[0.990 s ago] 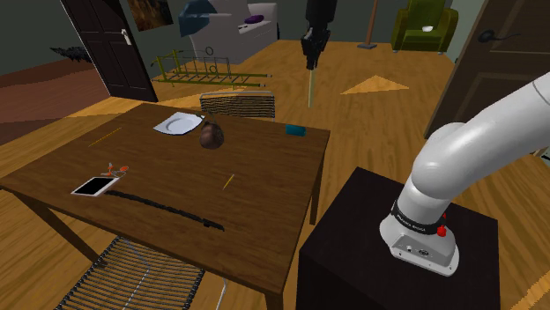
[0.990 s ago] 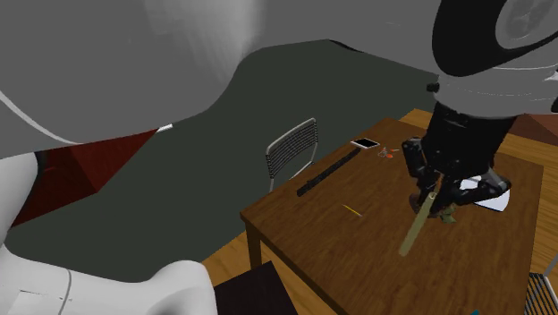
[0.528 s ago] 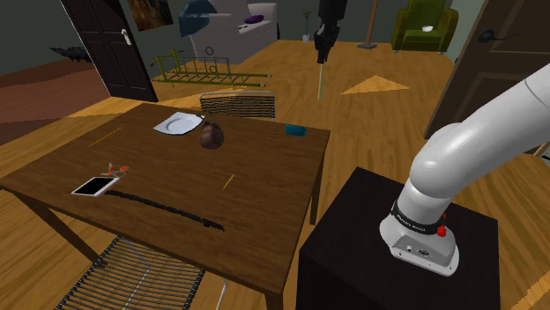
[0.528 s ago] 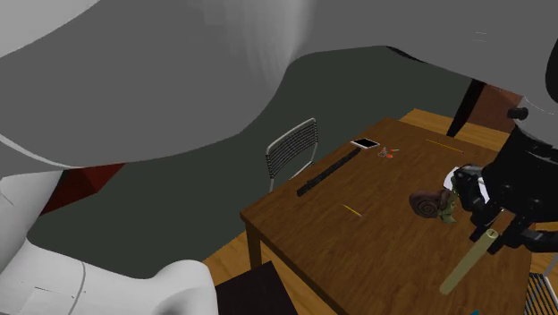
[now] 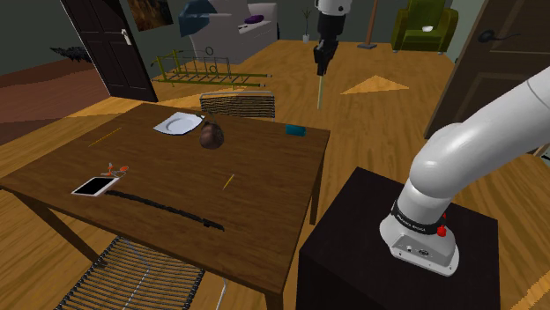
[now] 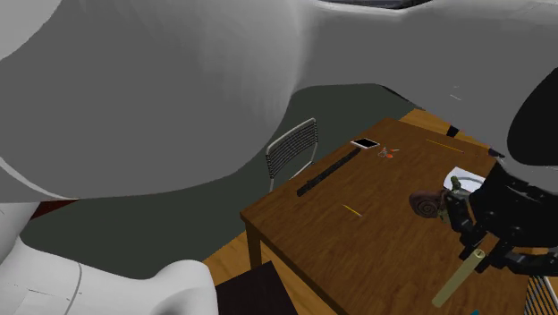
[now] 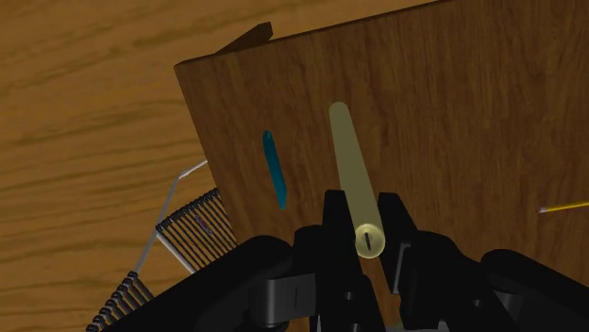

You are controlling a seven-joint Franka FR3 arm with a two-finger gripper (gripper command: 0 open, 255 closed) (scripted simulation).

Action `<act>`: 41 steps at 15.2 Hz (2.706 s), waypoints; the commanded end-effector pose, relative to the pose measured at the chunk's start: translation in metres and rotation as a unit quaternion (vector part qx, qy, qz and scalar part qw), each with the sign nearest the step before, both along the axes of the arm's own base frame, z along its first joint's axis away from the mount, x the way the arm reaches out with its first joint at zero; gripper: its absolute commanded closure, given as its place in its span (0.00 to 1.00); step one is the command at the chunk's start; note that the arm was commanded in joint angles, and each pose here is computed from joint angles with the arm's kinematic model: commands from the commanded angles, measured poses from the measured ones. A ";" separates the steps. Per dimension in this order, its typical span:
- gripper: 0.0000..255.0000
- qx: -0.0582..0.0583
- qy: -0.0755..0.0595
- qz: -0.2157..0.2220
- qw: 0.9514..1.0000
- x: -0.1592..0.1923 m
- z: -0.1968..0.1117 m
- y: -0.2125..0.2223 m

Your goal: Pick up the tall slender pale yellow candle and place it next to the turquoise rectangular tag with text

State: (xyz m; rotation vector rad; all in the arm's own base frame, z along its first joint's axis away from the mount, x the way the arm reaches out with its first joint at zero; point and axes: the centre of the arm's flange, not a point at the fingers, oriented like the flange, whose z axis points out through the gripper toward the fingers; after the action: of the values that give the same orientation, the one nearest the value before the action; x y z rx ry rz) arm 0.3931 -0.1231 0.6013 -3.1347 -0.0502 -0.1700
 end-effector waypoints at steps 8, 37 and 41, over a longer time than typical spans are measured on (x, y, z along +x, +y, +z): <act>1.00 0.000 0.000 0.000 1.000 0.001 -0.048 -0.001; 1.00 0.000 0.000 0.000 1.000 0.001 -0.175 -0.001; 0.00 0.000 0.000 0.000 1.000 0.001 -0.175 -0.001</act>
State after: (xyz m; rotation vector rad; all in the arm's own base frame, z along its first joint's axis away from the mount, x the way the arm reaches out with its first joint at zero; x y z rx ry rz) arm 0.3939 -0.1236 0.4262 -3.1348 -0.0504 -0.1707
